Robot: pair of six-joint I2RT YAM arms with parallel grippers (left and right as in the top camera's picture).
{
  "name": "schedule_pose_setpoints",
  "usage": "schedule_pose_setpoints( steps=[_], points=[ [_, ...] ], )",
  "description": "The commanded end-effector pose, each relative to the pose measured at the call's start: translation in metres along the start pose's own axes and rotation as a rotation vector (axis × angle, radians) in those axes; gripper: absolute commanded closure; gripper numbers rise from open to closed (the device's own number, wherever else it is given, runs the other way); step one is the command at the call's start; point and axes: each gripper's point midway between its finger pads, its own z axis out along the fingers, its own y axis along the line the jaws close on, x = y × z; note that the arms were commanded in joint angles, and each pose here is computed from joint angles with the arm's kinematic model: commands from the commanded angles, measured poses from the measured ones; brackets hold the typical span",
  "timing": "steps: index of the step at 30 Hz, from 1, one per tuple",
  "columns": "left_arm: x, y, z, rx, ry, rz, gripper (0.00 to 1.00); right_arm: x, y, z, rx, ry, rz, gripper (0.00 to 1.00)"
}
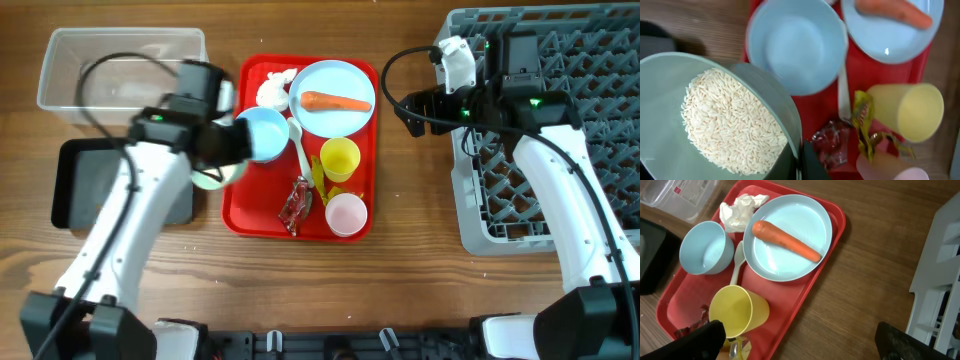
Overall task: Sort waste into correct bins and load items into the dishwasher rack
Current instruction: 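Tip the rice bowl over the black tray to pour out the rice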
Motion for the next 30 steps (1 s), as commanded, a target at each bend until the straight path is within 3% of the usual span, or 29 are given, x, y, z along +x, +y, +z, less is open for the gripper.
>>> schedule_pose_setpoints(
  steps=[1,9,15,20,26,30],
  points=[
    [-0.019,0.028,-0.017,0.164,-0.014,-0.1,0.96,-0.001,-0.003,0.003,0.005,0.002,0.002,0.02],
    [-0.052,0.11,-0.061,0.585,-0.188,-0.233,0.96,-0.002,-0.004,0.003,0.006,-0.002,0.002,0.02],
    [-0.064,0.148,-0.056,0.873,-0.286,-0.309,0.96,-0.003,-0.004,0.003,0.006,-0.006,0.003,0.02],
    [-0.058,0.172,-0.014,0.951,-0.237,-0.416,0.96,-0.002,-0.004,0.003,0.006,-0.004,0.003,0.02],
    [-0.07,0.177,-0.046,1.155,-0.347,-0.489,0.96,-0.002,-0.004,0.003,0.006,-0.004,0.001,0.02],
    [-0.065,0.189,-0.052,1.159,-0.34,-0.58,0.96,-0.003,-0.004,0.003,0.006,-0.005,0.001,0.02]
  ],
)
